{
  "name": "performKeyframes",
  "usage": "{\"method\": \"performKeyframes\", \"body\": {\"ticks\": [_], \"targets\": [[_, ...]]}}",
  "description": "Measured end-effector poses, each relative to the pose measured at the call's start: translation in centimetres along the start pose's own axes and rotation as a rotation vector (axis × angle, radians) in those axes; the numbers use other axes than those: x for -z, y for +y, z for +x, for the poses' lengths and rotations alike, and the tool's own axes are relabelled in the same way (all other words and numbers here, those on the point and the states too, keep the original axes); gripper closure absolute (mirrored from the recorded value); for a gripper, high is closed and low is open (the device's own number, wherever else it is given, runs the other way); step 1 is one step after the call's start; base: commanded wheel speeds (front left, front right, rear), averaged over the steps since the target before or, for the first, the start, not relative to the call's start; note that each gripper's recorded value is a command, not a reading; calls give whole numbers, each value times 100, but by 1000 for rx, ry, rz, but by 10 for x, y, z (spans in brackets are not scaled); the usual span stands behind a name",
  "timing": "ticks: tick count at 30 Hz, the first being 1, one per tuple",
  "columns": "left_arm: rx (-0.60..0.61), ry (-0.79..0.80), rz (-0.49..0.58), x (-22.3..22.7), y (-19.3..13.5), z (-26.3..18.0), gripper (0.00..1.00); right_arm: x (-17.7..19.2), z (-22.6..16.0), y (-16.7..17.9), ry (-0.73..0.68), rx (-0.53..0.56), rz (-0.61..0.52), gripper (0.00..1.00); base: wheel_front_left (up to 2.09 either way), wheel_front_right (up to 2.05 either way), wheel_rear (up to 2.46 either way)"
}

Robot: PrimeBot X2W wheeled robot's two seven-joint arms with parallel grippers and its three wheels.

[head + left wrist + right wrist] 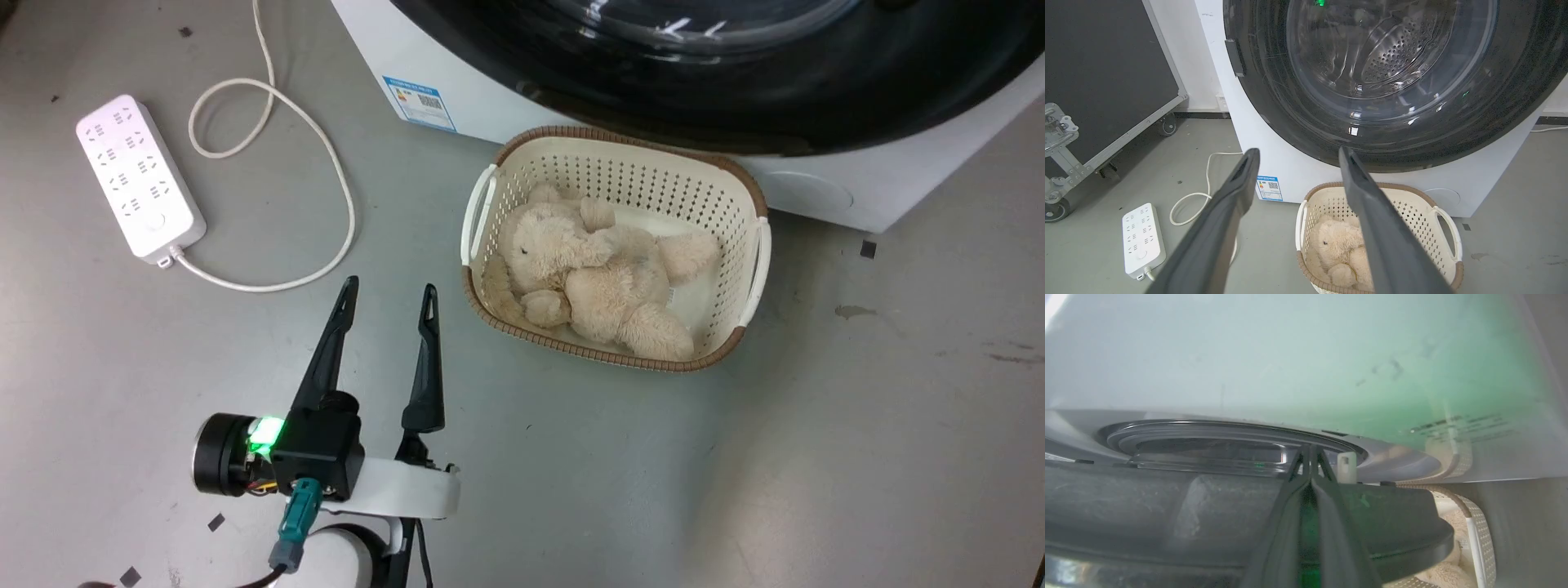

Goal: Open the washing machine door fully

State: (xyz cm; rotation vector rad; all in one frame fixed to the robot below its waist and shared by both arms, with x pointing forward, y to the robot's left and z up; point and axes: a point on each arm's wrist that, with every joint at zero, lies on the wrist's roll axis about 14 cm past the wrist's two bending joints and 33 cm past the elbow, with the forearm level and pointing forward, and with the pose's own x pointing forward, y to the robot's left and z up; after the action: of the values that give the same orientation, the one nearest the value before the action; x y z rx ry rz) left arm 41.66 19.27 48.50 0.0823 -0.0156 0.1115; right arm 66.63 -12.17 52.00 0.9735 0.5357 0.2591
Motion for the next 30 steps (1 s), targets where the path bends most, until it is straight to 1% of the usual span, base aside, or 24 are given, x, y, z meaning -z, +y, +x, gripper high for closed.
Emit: {"method": "performKeyframes", "body": {"ticks": [6,12,14,15,16,19,21,22,23,24,25,26,28,29,30], "targets": [[5,-32,-3,-9,-2,-2,0,8,-9,1,54,-2,25,100,0,0,0],[20,-78,-8,-25,-5,-6,0,28,-28,6,131,-31,76,100,0,0,0],[35,-116,-13,-37,-6,-13,0,51,-49,16,224,-66,98,100,0,0,0],[35,-116,-13,-37,-6,-13,0,51,-49,16,224,-66,98,100,0,0,0],[39,-128,-16,-41,-7,-18,0,61,-59,19,259,-77,103,100,0,0,0],[43,-128,-28,-43,-8,-23,0,72,-69,18,289,-74,95,100,0,0,0],[52,-127,-41,-44,-10,-31,0,90,-83,17,341,-84,101,100,0,0,0],[52,-127,-41,-44,-10,-31,0,90,-83,17,341,-84,101,100,0,0,0],[63,-128,-45,-45,-13,-36,0,103,-90,19,376,-97,102,100,0,0,0],[63,-128,-45,-45,-13,-36,0,103,-90,19,376,-97,102,100,0,0,0],[77,-133,-46,-46,-15,-40,0,117,-97,22,415,-112,102,100,0,0,0],[77,-133,-46,-46,-15,-40,0,117,-97,22,415,-112,102,100,0,0,0],[90,-134,-50,-47,-19,-46,0,139,-105,27,472,-138,102,100,0,0,0],[90,-134,-50,-47,-19,-46,0,139,-105,27,472,-138,102,100,0,0,0],[100,-133,-53,-47,-20,-49,0,154,-110,30,512,-158,103,100,0,0,0]]}}
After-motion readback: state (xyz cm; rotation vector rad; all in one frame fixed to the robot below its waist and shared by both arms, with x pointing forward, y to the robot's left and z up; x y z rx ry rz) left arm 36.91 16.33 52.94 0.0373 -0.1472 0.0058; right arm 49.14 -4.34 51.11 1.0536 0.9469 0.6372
